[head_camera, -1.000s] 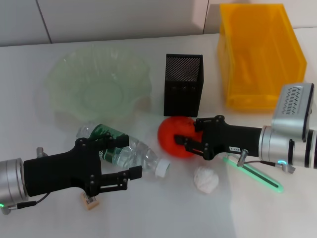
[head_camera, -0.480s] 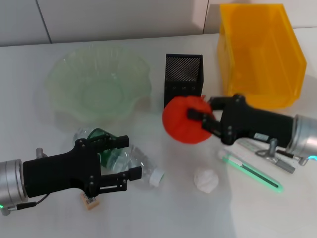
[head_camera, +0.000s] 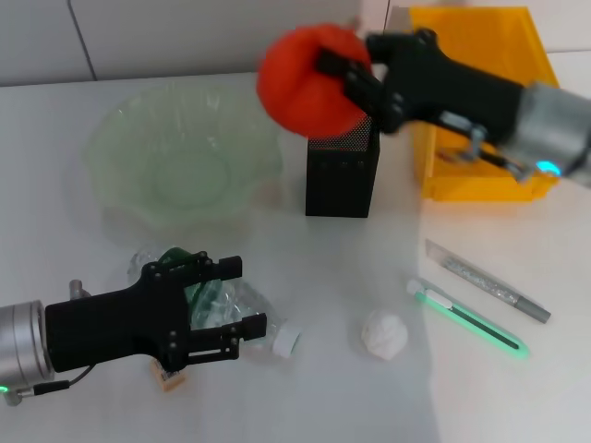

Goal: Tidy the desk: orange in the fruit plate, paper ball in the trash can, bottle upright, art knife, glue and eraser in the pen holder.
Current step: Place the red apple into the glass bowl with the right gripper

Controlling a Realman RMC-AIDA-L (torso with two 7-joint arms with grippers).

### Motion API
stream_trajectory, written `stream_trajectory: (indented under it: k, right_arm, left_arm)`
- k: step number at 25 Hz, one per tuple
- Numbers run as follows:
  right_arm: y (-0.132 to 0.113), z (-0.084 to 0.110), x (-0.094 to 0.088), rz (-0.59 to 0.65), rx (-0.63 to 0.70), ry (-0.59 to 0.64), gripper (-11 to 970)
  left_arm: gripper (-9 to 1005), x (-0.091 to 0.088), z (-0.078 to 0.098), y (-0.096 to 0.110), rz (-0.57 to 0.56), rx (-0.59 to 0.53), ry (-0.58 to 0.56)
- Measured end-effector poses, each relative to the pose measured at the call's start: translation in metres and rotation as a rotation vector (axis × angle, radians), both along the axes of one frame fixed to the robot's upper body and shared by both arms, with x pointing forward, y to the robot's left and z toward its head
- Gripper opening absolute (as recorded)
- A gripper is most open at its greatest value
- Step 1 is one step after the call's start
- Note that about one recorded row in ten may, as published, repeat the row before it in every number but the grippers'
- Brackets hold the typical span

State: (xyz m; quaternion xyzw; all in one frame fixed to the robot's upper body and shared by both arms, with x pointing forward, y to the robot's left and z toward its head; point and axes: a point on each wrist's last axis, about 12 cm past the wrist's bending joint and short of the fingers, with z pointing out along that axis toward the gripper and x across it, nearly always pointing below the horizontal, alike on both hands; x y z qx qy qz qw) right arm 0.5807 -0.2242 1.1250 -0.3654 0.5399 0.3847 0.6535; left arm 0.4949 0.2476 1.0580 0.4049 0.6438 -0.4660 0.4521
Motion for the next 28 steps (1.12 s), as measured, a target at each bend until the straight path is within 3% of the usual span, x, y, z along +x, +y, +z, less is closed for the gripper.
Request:
stream_trajectory:
  k: [7,10,15,26,28]
  right_arm:
    - [0.069,0.022,0.067,-0.064,-0.265,0.003,88]
    - [0.095,0.027,0.084,-0.089,-0.365,0.008,75]
    - [0.116,0.027,0.088,-0.077,-0.437,0.014,45]
    - [0.117,0.023,0.088,-0.088,-0.405,0.122,114]
    - [0.118,0.023,0.088,-0.085,-0.413,0.124,253]
  left_arm:
    - [799,-0.003,-0.002,0.001,0.000,-0.003,-0.002]
    - [799,-0.005,-0.003,0.001,-0.005,-0.008,0.004]
    - [798,-0.009,-0.003,0.001,-0.012,-0.032,0.013]
    - [796,-0.010,-0.003,0.001,-0.013,-0.038,0.013]
    - [796,-0.010,-0.003,0.001,-0.013,-0.038,0.012]
